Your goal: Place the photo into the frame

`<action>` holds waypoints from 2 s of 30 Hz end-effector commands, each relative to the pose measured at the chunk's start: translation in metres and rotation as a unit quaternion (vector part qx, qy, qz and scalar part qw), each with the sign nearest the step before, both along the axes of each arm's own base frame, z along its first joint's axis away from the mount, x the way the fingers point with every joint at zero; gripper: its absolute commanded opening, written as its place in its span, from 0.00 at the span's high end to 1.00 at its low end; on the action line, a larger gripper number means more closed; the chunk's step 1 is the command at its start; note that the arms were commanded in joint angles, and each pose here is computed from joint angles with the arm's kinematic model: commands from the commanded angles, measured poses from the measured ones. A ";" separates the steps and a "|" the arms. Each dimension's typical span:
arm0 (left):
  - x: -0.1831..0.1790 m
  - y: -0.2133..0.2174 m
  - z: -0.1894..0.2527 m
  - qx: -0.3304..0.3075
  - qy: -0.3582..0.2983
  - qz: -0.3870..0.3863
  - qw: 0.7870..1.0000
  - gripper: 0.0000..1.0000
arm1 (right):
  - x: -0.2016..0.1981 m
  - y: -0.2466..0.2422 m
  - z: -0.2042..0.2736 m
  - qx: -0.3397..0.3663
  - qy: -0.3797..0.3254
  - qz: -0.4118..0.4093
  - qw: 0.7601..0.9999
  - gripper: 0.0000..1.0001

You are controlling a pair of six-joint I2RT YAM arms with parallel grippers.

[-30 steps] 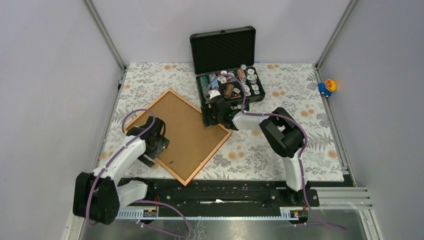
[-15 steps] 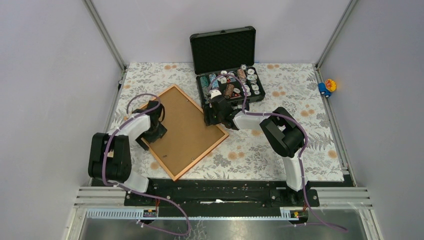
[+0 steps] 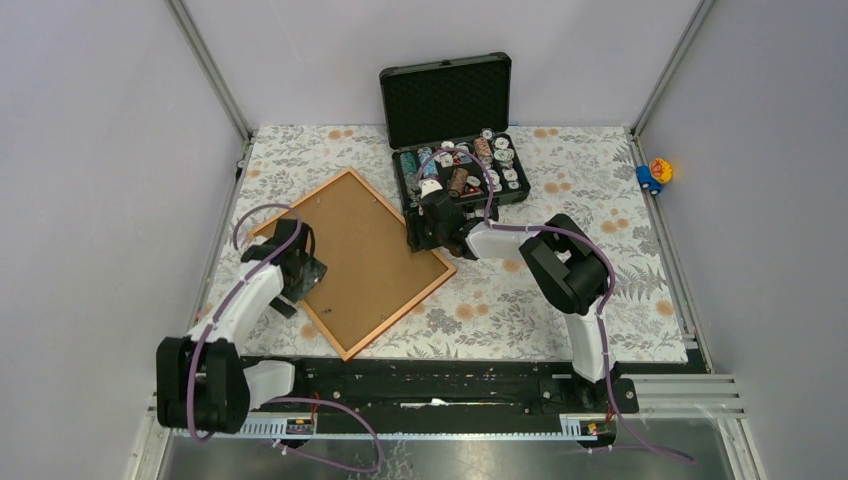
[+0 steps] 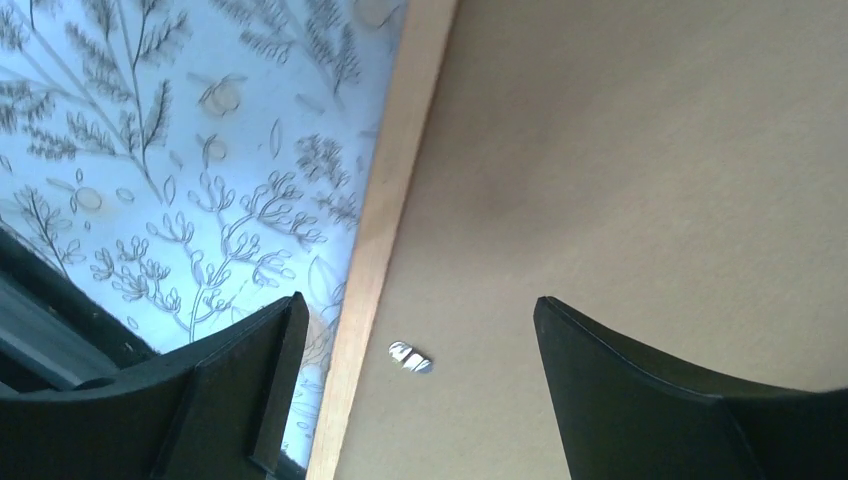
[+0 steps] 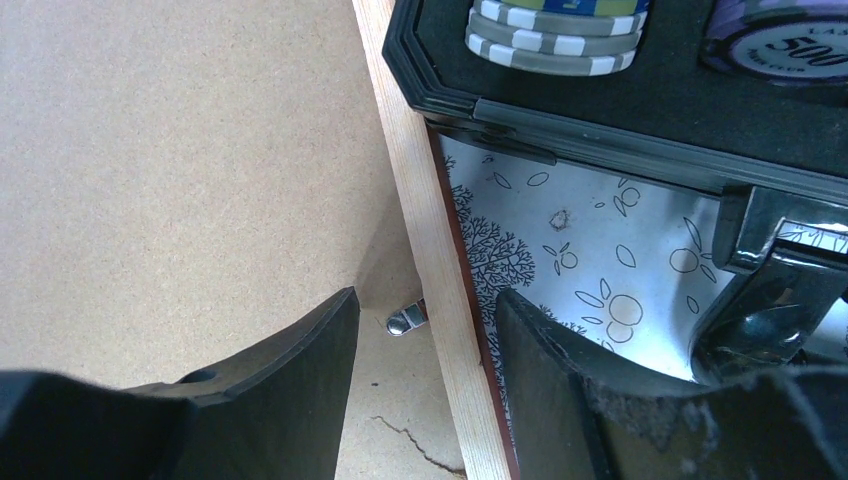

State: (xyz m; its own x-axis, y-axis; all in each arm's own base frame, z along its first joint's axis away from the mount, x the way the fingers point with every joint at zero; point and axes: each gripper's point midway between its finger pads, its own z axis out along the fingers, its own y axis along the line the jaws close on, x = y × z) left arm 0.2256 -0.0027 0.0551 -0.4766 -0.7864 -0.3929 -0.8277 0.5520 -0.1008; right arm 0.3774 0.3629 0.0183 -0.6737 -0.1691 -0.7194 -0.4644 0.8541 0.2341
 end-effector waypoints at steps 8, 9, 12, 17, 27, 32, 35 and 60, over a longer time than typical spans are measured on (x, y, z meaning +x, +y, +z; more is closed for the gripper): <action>-0.039 -0.036 -0.028 -0.115 0.055 0.032 0.991 0.14 | -0.007 0.000 -0.001 0.003 0.019 0.004 1.000 0.41; -0.041 -0.037 -0.029 -0.116 0.060 0.029 0.991 0.16 | -0.007 -0.001 -0.001 0.003 0.020 0.004 1.000 0.41; -0.048 -0.034 -0.029 -0.109 0.069 0.031 0.991 0.20 | -0.007 -0.001 -0.001 0.003 0.019 0.004 1.000 0.41; -0.048 -0.028 -0.029 -0.095 0.061 0.039 0.993 0.31 | -0.006 -0.001 -0.002 0.003 0.020 0.003 1.000 0.41; -0.049 -0.028 -0.041 -0.091 0.087 0.010 0.992 0.55 | -0.006 -0.001 -0.001 0.004 0.020 0.002 1.000 0.41; -0.051 -0.025 -0.043 -0.081 0.095 -0.005 0.992 0.64 | -0.006 0.000 -0.001 0.004 0.020 0.003 1.000 0.41; -0.052 -0.023 -0.044 -0.073 0.098 -0.011 0.992 0.79 | -0.005 -0.001 -0.001 0.004 0.020 0.002 1.000 0.41; -0.002 -0.025 0.000 -0.080 -0.002 -0.095 0.992 0.07 | -0.009 0.000 -0.003 0.012 0.032 0.009 0.999 0.41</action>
State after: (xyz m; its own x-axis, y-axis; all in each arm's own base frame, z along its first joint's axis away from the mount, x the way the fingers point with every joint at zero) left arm 0.1916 -0.0331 0.0287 -0.6407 -0.7367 -0.2160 -0.7251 0.6732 -0.1449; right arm 0.3753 0.3653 0.0188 -0.6879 -0.1555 -0.7090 -0.4638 0.8455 0.2646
